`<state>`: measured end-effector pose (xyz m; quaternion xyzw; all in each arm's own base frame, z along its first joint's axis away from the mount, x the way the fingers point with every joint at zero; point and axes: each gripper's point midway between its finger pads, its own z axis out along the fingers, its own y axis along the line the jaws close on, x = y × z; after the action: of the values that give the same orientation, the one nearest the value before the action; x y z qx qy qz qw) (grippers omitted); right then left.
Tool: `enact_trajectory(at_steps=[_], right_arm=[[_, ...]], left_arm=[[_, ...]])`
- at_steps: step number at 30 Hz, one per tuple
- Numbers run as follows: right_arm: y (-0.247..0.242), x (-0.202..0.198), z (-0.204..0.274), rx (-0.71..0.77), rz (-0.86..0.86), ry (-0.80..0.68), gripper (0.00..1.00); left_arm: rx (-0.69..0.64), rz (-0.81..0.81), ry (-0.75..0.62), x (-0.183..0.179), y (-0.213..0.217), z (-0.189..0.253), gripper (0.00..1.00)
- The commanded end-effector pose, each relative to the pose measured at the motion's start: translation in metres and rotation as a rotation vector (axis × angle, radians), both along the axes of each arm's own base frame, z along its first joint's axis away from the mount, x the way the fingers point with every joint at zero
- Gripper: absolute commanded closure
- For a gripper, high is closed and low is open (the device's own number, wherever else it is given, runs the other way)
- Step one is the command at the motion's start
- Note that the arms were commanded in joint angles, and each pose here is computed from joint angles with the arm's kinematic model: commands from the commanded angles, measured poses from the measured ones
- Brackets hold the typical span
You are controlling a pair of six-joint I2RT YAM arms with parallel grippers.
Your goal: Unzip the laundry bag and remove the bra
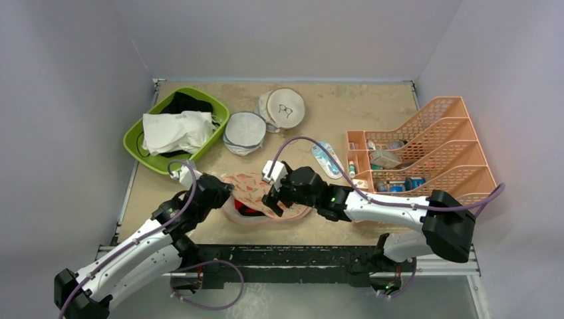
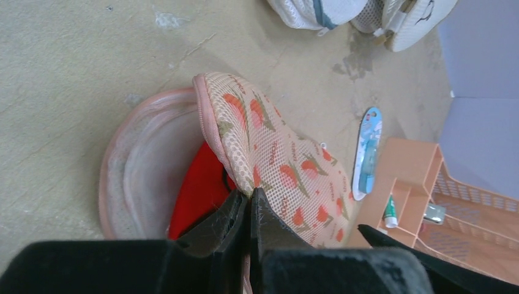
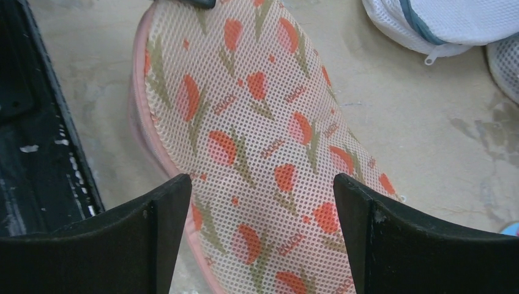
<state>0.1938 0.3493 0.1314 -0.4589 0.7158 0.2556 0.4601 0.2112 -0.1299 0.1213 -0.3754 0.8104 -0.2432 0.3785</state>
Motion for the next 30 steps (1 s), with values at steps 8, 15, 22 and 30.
enact_trajectory(at_steps=[8,15,22,30], right_arm=[[0.02,-0.018,-0.025,-0.257,-0.02,-0.216,0.15],[0.009,0.002,-0.025,-0.329,-0.238,-0.288,0.38],[0.009,-0.001,0.0,-0.243,-0.249,-0.275,0.77],[0.023,-0.037,0.014,-0.186,-0.066,-0.086,1.0]], left_arm=[[-0.125,0.113,-0.125,0.02,0.001,0.053,1.0],[-0.128,0.119,-0.125,0.019,0.003,0.053,1.0],[-0.101,0.114,-0.12,0.017,0.006,0.052,1.0],[0.03,0.113,-0.151,0.017,0.023,0.066,0.67]])
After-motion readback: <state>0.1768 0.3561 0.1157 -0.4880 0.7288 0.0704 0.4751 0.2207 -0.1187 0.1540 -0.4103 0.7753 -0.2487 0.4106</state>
